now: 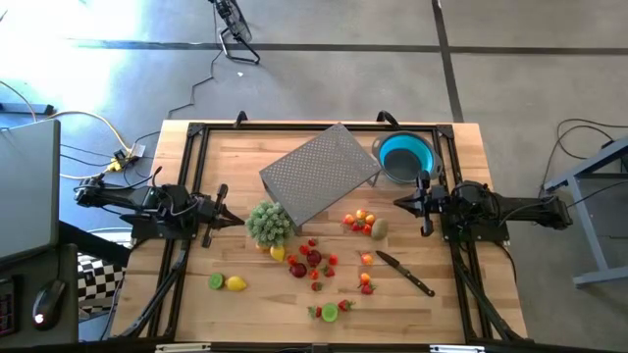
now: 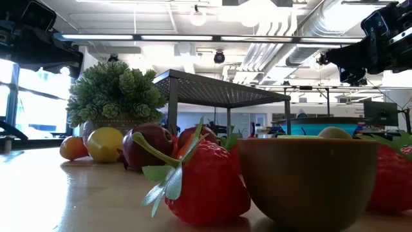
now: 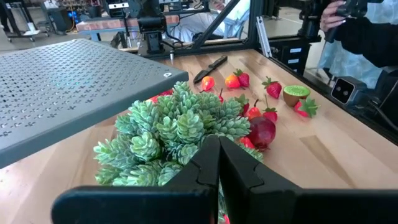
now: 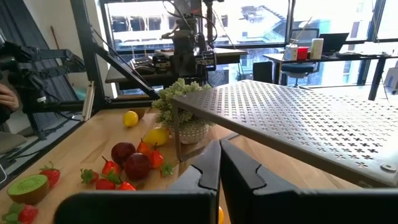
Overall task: Pick & Place Fruit
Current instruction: Put the blue strainer bowl on the shelf
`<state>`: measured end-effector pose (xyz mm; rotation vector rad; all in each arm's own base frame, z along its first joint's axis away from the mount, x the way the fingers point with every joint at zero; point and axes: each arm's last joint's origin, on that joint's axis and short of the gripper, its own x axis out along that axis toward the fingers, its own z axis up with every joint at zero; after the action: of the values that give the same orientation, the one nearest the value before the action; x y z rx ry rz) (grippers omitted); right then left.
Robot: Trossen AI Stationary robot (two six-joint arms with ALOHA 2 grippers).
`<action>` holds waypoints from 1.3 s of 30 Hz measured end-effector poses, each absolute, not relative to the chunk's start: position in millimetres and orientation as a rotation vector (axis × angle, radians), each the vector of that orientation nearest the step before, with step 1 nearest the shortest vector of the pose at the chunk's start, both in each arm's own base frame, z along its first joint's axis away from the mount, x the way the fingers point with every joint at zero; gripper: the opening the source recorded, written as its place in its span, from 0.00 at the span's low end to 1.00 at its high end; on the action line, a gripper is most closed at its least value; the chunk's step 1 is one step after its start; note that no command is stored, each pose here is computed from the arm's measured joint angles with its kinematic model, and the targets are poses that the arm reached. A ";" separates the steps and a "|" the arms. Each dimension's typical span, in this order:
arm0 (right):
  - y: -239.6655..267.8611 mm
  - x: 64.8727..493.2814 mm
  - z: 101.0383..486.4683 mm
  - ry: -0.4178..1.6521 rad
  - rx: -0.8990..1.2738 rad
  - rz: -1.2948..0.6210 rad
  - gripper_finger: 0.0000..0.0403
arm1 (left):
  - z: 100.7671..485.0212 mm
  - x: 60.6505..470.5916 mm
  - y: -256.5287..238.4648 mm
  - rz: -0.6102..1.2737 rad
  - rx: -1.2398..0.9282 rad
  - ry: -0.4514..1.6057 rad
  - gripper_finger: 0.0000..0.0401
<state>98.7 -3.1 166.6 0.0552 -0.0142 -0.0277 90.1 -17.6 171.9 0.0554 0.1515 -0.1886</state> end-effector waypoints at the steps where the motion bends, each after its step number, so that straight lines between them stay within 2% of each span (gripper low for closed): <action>1: -3.0 98.7 166.7 -0.014 0.055 -0.026 0.00 | 172.0 90.0 -17.6 -0.189 0.055 0.151 0.00; 39: -3.1 98.7 167.0 -0.018 0.013 -0.030 0.00 | 172.0 90.1 -17.6 -0.188 0.055 0.151 0.00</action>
<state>98.7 -3.1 167.0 0.0132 -0.0179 -0.0300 90.1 -17.6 172.0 0.0550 0.1511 -0.1885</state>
